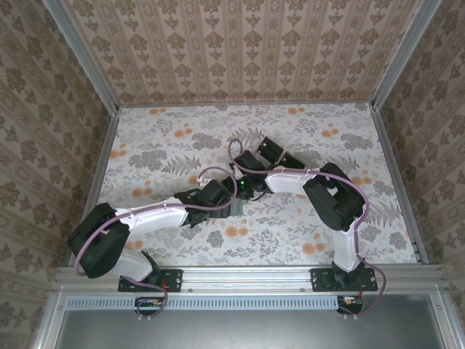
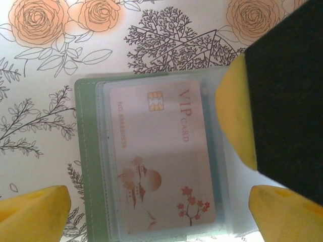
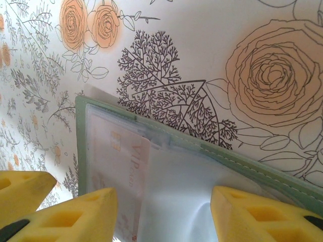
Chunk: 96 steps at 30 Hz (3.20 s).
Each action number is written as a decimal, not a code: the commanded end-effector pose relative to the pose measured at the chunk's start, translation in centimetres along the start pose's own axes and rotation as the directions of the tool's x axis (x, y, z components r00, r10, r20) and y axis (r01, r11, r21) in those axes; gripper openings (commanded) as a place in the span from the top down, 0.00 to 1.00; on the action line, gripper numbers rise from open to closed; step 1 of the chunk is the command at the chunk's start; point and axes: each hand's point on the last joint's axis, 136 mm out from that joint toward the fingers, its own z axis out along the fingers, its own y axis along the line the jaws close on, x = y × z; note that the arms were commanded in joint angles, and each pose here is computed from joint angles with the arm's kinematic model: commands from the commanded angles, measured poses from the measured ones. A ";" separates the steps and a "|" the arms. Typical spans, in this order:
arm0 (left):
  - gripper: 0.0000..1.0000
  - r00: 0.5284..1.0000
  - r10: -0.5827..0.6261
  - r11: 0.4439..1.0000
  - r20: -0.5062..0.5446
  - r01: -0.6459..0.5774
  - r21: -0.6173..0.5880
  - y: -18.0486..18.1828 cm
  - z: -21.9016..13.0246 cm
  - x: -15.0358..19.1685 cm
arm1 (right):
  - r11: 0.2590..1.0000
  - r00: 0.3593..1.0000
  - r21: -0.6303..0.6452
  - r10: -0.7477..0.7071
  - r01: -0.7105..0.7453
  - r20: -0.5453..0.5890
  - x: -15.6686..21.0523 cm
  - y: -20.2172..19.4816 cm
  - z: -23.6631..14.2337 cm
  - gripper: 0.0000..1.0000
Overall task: Put the credit cards into the card holder
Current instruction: Flip over the card slot in the card holder.
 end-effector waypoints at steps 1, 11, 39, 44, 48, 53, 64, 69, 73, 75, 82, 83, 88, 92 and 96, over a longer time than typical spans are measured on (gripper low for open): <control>0.00 1.000 0.000 1.000 0.025 0.001 -0.008 -0.5 0.2 -0.8 | 0.998 0.995 0.044 0.055 -0.052 -0.083 2.5 -2.0 1.1 0.46; 0.00 1.000 0.019 0.996 -0.020 -0.020 -0.084 0.7 1.7 0.7 | 0.998 0.996 0.031 0.049 -0.046 -0.073 2.0 -1.4 0.5 0.46; 0.00 0.999 -0.003 0.994 -0.052 -0.003 -0.109 1.6 2.7 2.2 | 0.998 0.999 0.032 0.046 -0.047 0.029 1.4 -0.8 -2.0 0.44; 0.00 0.999 -0.006 0.994 -0.052 0.000 -0.106 1.7 2.7 2.2 | 0.997 0.998 0.049 0.057 -0.057 0.011 1.8 -1.7 -1.1 0.44; 0.00 0.999 -0.005 0.994 -0.054 0.000 -0.108 1.7 2.8 2.3 | 0.996 0.998 0.060 0.064 -0.064 0.000 2.1 -2.2 -0.5 0.44; 0.00 0.999 -0.007 0.995 -0.052 0.002 -0.104 1.7 2.7 2.2 | 0.996 0.997 0.060 0.071 -0.070 -0.006 2.2 -2.4 -0.2 0.45; 0.00 0.998 -0.006 0.995 -0.055 0.000 -0.101 1.6 2.8 2.3 | 0.997 0.997 0.029 0.071 -0.070 -0.033 2.1 -1.5 0.5 0.45; 0.00 0.998 -0.008 0.995 -0.056 0.002 -0.102 1.7 2.9 2.3 | 0.998 0.997 0.009 0.064 -0.064 -0.035 1.9 -0.9 0.5 0.45; 0.00 0.999 -0.010 0.995 -0.054 0.004 -0.101 1.7 2.8 2.3 | 0.998 0.997 -0.007 0.060 -0.060 -0.040 1.9 -0.4 0.3 0.45; 0.00 0.999 -0.010 0.995 -0.049 0.005 -0.098 1.7 2.6 2.1 | 0.998 0.998 -0.014 0.056 -0.057 -0.037 1.8 -0.1 0.1 0.45; 0.00 0.999 -0.038 0.997 0.033 0.040 -0.059 1.9 -0.1 -0.3 | 0.999 0.999 -0.020 0.034 -0.034 -0.027 1.8 1.2 -0.8 0.46; 0.00 0.998 -0.048 0.997 0.051 0.051 -0.050 2.0 -0.7 -0.8 | 0.999 0.999 -0.016 0.029 -0.029 -0.026 1.8 1.3 -0.9 0.46; 0.00 0.988 -0.106 0.994 0.116 0.107 -0.008 3.1 -2.9 -2.2 | 1.000 0.999 -0.002 0.009 -0.009 -0.031 1.9 2.1 -1.0 0.46; 0.00 0.979 -0.148 0.989 0.141 0.149 0.007 4.4 -3.8 -2.4 | 1.000 0.999 0.003 0.000 0.000 -0.036 2.0 2.9 -0.9 0.46; 0.00 0.972 -0.182 0.983 0.152 0.182 0.012 5.6 -4.4 -2.1 | 1.000 0.999 0.004 -0.011 0.011 -0.047 2.1 3.8 -0.5 0.46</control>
